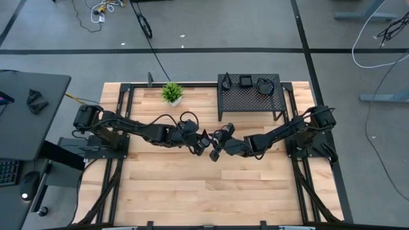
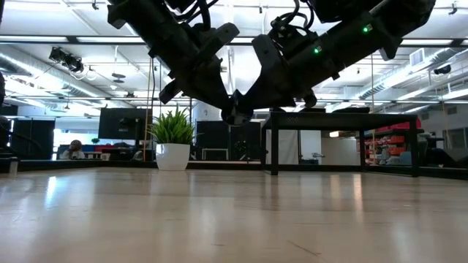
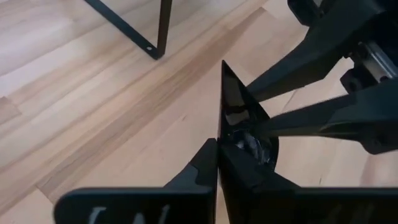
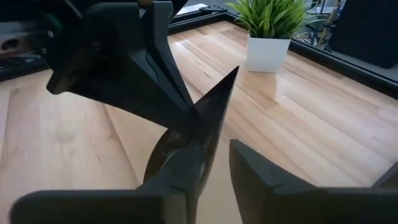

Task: Pick & Place Mini shaped plates
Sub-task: Stack the black drop-shaped plate on top of the black drop-shaped plate on the shelf

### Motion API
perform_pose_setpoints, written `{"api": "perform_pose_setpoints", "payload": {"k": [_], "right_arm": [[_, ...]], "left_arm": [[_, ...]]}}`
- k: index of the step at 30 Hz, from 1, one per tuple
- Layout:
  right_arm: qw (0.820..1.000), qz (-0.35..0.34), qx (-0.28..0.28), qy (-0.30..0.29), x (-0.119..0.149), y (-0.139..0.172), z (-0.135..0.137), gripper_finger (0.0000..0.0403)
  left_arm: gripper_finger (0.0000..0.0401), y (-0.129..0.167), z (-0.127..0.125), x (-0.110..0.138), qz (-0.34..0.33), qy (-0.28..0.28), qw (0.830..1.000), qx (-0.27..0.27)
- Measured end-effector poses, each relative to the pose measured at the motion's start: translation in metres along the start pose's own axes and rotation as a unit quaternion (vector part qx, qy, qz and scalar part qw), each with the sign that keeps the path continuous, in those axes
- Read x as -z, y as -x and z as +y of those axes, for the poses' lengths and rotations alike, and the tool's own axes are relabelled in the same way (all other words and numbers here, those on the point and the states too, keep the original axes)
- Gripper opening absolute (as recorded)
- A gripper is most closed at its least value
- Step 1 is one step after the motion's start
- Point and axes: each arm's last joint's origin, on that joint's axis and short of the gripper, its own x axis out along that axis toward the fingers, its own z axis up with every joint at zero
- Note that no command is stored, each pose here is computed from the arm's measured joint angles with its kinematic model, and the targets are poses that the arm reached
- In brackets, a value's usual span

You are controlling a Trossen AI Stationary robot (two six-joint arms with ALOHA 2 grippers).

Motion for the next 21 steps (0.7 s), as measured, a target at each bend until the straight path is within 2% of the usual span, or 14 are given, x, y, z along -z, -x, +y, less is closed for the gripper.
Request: {"api": "perform_pose_setpoints", "payload": {"k": [9, 14, 21], "right_arm": [[1.000, 0.008, 0.009, 0.010, 0.002, 0.000, -0.001, 0.0008], [1.000, 0.020, 0.016, 0.006, 0.005, 0.000, -0.003, 0.0010], [0.996, 0.074, 0.040, -0.021, 0.018, 0.002, -0.008, 0.0005]], "left_arm": [[0.0026, 0.000, -0.002, -0.001, -0.001, 0.002, 1.000, 0.011], [0.0051, 0.000, -0.004, -0.001, 0.010, -0.022, 0.999, 0.035], [0.0120, 0.001, -0.005, -0.003, 0.031, -0.048, 0.996, 0.075]]}}
